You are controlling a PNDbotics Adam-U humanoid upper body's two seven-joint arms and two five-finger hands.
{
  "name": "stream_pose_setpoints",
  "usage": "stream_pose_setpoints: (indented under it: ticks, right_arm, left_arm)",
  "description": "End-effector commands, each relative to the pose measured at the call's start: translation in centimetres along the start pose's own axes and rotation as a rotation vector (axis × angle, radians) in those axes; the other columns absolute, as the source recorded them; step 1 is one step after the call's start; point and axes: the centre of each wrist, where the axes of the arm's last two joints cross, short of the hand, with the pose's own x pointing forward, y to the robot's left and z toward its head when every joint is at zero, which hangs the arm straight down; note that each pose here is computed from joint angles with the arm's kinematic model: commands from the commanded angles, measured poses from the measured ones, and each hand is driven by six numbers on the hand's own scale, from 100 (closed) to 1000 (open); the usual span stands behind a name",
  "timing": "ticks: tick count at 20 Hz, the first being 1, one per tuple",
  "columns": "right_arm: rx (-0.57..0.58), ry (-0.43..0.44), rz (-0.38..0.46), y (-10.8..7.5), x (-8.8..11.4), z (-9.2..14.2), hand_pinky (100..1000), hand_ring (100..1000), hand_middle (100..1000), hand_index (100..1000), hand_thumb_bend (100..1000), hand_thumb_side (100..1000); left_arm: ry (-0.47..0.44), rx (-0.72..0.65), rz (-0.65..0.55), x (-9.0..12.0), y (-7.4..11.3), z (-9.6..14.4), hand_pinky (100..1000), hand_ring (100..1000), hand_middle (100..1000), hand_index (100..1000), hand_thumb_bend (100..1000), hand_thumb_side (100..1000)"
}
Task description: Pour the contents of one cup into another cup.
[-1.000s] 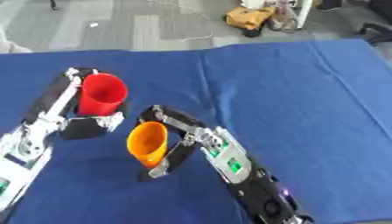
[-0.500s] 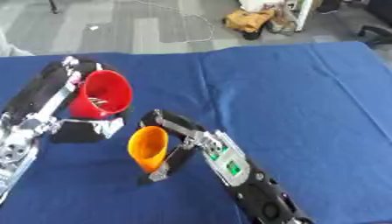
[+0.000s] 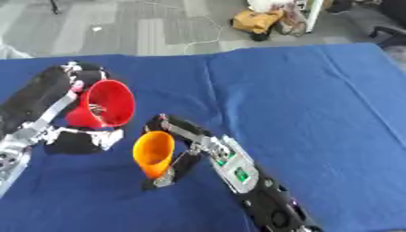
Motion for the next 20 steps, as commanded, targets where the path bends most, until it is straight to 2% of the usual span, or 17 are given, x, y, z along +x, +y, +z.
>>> stream_pose_setpoints:
  ticks: [1, 20]
  right_arm:
    - [-0.009, -0.014, 0.018, -0.59, 0.50, -0.53, 551, 198, 299, 372, 630, 100]
    - [0.008, -0.003, 0.024, -0.41, 0.36, -0.59, 550, 195, 306, 368, 636, 100]
  left_arm:
    - [-0.021, -0.012, -0.062, -0.08, 1.03, 0.12, 100, 274, 261, 711, 100, 122]
    - [-0.056, -0.092, -0.137, 0.09, 0.72, -0.26, 100, 261, 250, 705, 100, 109]
